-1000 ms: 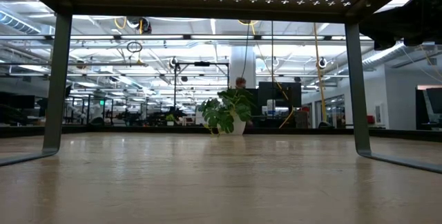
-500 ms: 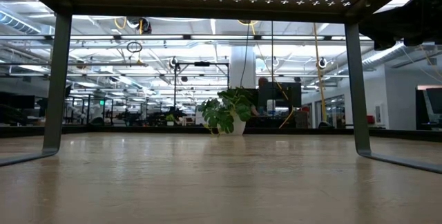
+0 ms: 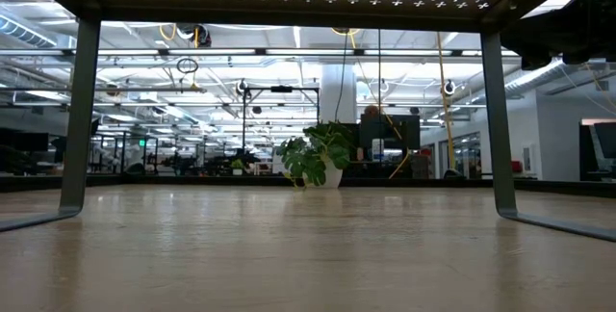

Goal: Pick & Place Mini shaped plates
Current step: Return to Home Position

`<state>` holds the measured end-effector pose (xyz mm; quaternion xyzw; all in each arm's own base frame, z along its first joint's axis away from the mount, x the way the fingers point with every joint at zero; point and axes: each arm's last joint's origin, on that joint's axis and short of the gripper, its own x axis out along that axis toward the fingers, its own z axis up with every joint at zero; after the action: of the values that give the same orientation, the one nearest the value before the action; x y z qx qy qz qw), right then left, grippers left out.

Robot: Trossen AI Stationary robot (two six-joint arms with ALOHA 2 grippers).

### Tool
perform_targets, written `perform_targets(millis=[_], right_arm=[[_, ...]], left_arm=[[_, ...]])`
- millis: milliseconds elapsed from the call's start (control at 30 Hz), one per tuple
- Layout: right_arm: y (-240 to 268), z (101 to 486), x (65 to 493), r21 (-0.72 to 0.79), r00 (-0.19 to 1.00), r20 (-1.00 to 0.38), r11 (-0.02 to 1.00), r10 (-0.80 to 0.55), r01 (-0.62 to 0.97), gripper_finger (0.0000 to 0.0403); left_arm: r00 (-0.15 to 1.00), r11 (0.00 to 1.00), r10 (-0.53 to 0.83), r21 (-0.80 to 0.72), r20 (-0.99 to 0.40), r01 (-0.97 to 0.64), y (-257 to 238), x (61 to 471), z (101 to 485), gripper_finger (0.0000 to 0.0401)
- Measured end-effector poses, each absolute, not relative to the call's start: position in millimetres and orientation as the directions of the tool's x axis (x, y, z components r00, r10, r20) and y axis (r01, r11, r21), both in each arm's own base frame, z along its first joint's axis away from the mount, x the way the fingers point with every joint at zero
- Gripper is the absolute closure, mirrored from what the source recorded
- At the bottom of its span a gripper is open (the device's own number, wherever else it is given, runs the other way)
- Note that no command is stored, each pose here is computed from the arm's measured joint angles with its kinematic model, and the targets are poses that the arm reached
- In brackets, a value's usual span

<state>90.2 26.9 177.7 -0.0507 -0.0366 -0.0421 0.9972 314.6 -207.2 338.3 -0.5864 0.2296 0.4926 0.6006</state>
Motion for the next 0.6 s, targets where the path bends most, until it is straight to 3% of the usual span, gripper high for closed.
perform_targets(millis=[300, 433, 600], right_arm=[[27, 178, 90, -0.098, 0.994, 0.078, 0.991, -0.080, 0.087, 0.0284], [27, 178, 90, -0.098, 0.994, 0.078, 0.991, -0.080, 0.088, 0.0284], [27, 178, 90, -0.098, 0.994, 0.078, 0.991, -0.080, 0.088, 0.0284]], left_arm=[[0.404, 0.000, 0.415, -0.444, -0.815, -0.896, -167, 310, 362, 0.0302], [0.458, 0.254, 0.601, -0.387, -0.655, -0.886, -146, 320, 369, 0.0337], [0.516, 0.536, 0.727, -0.096, -0.452, -0.839, -130, 339, 378, 0.0360]])
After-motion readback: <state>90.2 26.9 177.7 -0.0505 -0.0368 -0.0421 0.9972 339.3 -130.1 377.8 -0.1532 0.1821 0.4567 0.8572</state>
